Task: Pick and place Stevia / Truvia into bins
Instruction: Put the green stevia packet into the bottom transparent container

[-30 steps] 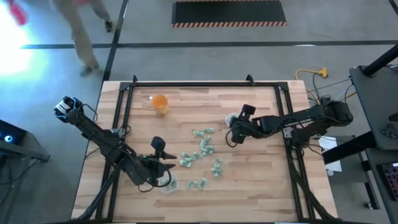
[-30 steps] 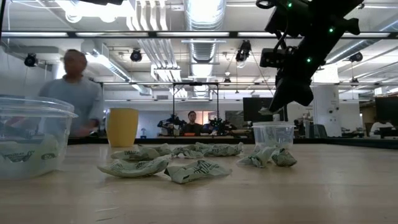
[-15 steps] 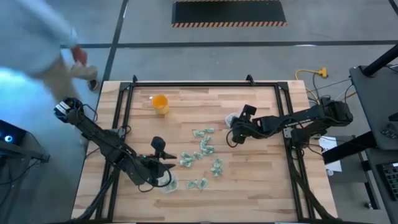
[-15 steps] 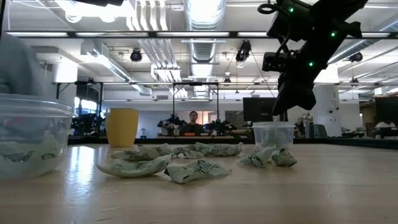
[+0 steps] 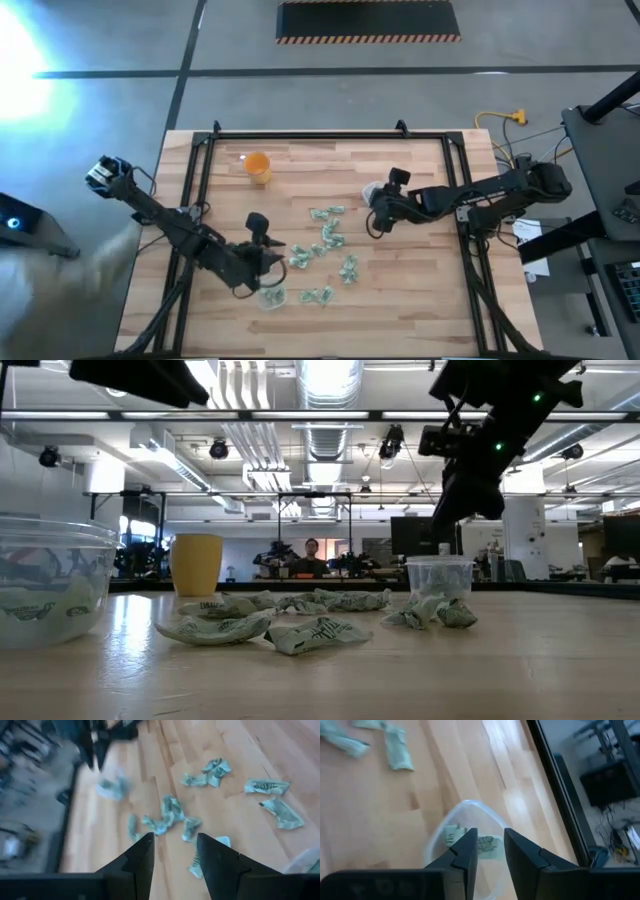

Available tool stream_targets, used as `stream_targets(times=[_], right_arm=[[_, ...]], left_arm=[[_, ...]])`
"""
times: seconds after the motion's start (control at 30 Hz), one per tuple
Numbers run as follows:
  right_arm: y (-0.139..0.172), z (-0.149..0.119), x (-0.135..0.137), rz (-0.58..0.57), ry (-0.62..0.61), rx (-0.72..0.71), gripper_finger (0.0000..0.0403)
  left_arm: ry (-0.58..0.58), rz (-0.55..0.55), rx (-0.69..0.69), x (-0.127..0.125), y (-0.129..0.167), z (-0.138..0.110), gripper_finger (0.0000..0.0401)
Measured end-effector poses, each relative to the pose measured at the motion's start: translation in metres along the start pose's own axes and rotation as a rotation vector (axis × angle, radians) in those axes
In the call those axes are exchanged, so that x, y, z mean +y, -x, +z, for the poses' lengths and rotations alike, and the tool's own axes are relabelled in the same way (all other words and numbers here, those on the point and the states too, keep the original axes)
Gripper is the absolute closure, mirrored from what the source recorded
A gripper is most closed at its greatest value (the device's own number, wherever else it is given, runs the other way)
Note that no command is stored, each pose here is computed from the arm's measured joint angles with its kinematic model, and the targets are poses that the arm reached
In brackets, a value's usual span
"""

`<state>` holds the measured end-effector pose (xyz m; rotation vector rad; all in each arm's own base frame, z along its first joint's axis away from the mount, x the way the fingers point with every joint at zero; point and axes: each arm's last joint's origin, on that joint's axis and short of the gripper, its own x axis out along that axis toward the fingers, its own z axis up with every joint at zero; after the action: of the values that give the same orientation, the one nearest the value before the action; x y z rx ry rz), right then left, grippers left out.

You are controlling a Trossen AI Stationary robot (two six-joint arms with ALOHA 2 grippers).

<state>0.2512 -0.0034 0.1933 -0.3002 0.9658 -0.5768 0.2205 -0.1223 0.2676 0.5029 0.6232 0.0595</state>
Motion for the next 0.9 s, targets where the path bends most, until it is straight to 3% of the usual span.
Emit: stream_targets(times=[0.23,0.53,0.67,0.9], right_arm=[[0.025,0.003,0.006,0.05,0.034,-0.094,0.0332],[0.071,0.002,0.009,0.149,0.044,-0.261,0.0335],[0.092,-0.001,0.01,0.203,0.045,-0.338,0.0335],[0.119,-0.007,0.012,0.286,0.055,-0.441,0.0335]], left_arm=[[0.142,-0.084,0.034,0.02,-0.021,-0.008,0.0269],[0.274,-0.01,-0.01,0.044,-0.035,-0.007,0.0269],[0.291,0.008,-0.002,0.06,-0.046,-0.01,0.0269],[0.256,-0.102,0.036,0.089,-0.081,-0.016,0.0269]])
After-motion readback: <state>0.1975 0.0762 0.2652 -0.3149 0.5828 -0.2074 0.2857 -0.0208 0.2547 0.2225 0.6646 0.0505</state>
